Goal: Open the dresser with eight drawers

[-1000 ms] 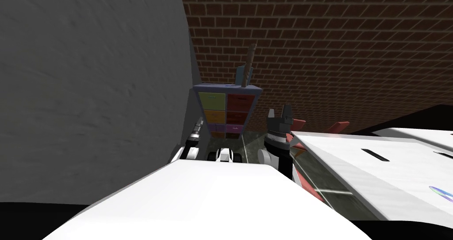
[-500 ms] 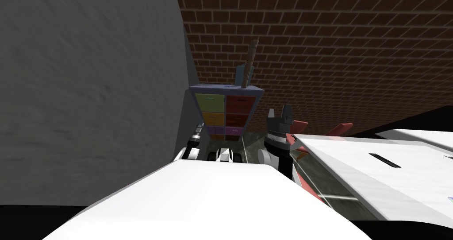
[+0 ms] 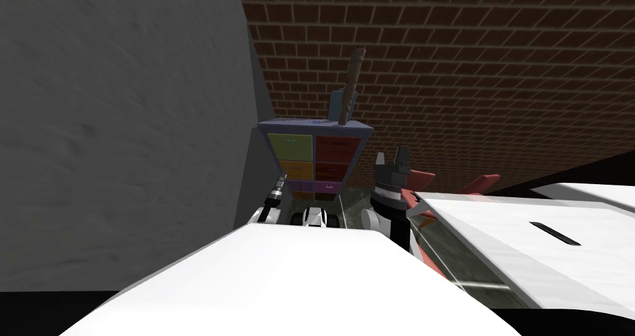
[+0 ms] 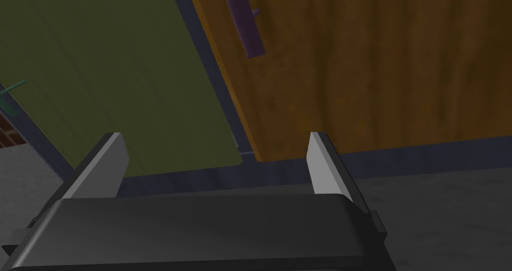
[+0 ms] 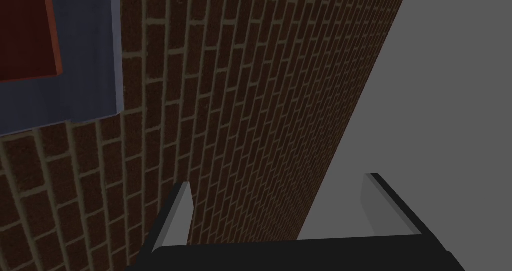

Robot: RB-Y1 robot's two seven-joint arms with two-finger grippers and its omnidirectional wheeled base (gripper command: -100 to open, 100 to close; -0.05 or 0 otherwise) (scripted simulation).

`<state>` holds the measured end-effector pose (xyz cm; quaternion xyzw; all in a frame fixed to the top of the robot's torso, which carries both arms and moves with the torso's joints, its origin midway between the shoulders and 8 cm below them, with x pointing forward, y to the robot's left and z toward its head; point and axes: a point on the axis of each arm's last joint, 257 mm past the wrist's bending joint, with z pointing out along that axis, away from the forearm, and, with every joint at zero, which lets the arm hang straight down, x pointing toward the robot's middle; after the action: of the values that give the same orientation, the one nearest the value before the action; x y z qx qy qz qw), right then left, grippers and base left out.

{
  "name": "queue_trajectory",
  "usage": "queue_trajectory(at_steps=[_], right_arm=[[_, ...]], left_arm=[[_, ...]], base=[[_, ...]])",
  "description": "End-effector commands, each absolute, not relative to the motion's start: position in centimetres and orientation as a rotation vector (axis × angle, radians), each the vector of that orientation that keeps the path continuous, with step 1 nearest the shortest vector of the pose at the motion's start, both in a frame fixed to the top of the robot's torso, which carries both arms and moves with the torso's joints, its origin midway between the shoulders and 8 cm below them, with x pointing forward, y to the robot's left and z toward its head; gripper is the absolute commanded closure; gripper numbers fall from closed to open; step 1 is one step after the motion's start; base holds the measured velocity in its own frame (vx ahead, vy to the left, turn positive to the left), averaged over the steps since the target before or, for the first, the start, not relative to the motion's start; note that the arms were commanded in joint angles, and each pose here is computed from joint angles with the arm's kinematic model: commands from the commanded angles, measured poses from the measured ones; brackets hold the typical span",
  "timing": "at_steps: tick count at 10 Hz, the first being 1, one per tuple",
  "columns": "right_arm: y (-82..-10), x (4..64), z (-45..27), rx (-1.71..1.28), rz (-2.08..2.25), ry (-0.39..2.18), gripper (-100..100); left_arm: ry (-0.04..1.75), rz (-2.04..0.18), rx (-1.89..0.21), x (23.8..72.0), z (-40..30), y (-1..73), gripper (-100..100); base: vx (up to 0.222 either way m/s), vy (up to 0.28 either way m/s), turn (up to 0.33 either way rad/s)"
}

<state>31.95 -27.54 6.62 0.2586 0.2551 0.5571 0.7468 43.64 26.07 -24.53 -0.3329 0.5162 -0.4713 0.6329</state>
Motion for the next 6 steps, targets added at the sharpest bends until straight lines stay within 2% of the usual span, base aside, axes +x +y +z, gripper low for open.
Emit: queue_trajectory(at_steps=[1, 6], right_arm=[[-27.5, 31.9, 6.6, 0.566, 1.219, 0.558, 0], [-27.5, 32.0, 6.6, 0.566, 1.219, 0.558, 0]], left_arm=[[1.196, -1.075, -0.790, 43.9, -26.4, 25.8, -100], [1.189, -1.086, -0.833, 44.7, -27.1, 24.9, -100]], base=[[0.093, -0.007, -0.008], [0.064, -0.009, -0.007]])
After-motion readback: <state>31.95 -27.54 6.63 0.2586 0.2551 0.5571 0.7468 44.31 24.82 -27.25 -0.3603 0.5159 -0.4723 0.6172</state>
